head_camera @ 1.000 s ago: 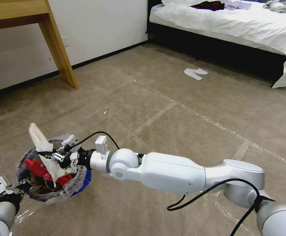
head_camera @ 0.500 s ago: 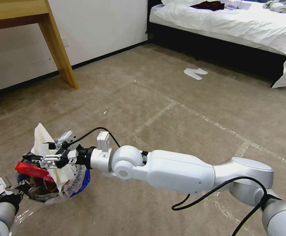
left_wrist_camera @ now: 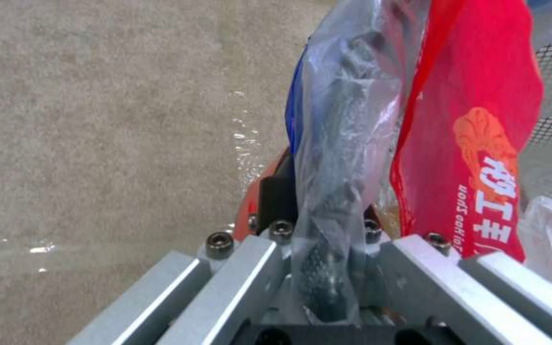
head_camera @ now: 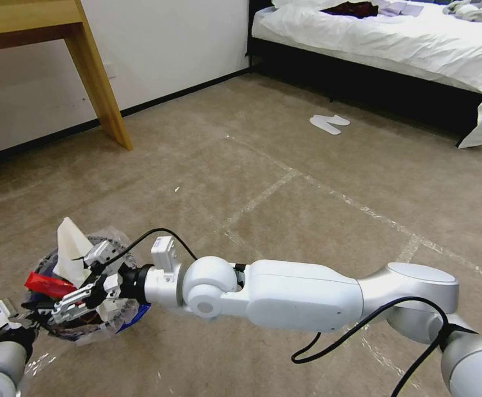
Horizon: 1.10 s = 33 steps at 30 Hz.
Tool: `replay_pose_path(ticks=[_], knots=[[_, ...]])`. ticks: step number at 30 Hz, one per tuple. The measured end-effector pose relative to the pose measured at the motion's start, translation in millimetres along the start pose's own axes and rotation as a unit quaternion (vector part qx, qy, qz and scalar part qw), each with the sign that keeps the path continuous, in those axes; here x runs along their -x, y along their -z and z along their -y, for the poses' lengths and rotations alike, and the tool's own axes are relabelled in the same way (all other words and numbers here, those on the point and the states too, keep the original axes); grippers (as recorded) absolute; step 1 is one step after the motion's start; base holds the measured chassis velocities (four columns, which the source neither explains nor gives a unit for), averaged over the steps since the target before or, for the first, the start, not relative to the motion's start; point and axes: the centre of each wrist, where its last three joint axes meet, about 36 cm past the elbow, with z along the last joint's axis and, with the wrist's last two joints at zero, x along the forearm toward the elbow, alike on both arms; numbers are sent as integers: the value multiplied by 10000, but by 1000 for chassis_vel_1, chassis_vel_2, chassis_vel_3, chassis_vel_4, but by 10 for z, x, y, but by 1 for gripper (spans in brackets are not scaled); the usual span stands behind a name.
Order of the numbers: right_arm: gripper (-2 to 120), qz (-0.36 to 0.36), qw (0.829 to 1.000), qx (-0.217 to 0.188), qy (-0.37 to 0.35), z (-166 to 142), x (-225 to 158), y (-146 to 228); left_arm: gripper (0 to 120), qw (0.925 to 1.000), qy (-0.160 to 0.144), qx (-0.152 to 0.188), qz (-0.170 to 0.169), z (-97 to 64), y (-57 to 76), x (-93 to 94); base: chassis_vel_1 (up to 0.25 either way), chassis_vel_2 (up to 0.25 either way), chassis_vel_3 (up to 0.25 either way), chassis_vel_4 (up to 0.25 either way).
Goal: Pick up the trash bin and place the garbage on the floor into it.
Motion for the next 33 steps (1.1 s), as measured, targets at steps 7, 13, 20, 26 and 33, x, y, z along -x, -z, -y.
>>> replay_pose_path(ticks=[7, 13, 20, 26, 33], knots=[[100, -602, 9909, -883, -820, 79, 47, 115, 1, 10000, 3, 16, -6, -3, 1, 9, 0, 0, 0, 0], [100, -1015, 9855, -1031, -887, -42, 67, 248, 1, 10000, 20, 28, -1, -19, 9, 28, 0, 0, 0, 0], [100, -1374, 9808, -1234, -633, -355, 132, 509, 1, 10000, 30, 2, -8, -32, 8, 79, 0, 0, 0, 0], [100, -1939, 9703, -1314, -605, -550, 107, 844, 1, 10000, 22, -6, 4, -31, 17, 101, 0, 0, 0, 0], [100, -2494, 9562, -1226, -916, -704, 131, 1035, 1, 10000, 0, -45, 6, -18, 6, 109, 0, 0, 0, 0]])
